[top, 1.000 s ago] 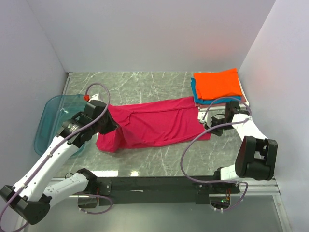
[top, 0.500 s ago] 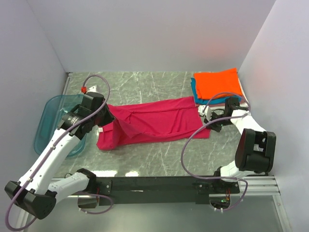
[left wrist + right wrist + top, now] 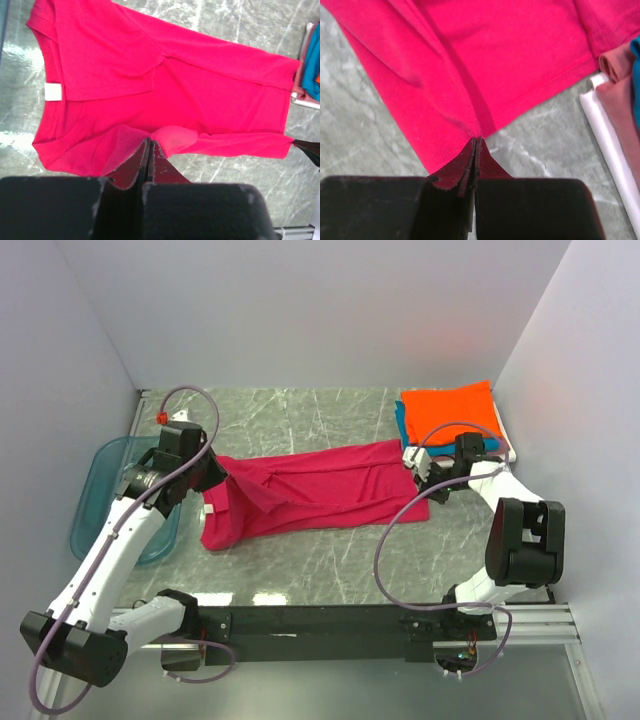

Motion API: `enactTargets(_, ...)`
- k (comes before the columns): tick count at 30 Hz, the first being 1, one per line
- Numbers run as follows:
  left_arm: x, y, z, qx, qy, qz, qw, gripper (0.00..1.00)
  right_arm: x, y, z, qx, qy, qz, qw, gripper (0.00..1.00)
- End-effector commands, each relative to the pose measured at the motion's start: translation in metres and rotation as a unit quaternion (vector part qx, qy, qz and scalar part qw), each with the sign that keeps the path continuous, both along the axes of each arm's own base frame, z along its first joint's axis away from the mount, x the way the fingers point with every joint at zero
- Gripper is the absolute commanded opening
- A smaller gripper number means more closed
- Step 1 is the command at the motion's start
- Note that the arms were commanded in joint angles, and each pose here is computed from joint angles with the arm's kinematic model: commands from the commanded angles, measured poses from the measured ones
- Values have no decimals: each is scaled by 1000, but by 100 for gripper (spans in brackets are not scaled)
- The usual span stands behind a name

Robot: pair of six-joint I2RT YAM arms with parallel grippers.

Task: Fold and stack the t-shirts
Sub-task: Fold the tshirt

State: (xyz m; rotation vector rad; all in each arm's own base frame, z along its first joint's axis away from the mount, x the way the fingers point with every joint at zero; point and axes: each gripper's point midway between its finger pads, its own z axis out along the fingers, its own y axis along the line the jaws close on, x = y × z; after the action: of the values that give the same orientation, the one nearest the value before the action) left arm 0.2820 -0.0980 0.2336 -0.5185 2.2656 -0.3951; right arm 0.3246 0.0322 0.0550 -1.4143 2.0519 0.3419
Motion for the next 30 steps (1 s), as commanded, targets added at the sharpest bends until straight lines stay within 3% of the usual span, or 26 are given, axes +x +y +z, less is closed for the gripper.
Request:
enactTargets(1, 17, 6, 18, 4, -36, 1, 999, 0, 26, 5, 11, 10, -26, -24, 999, 0)
enactTargets(30, 44, 15, 7, 0, -23, -10, 1000, 0, 52, 14, -3, -12, -6, -52, 999, 0)
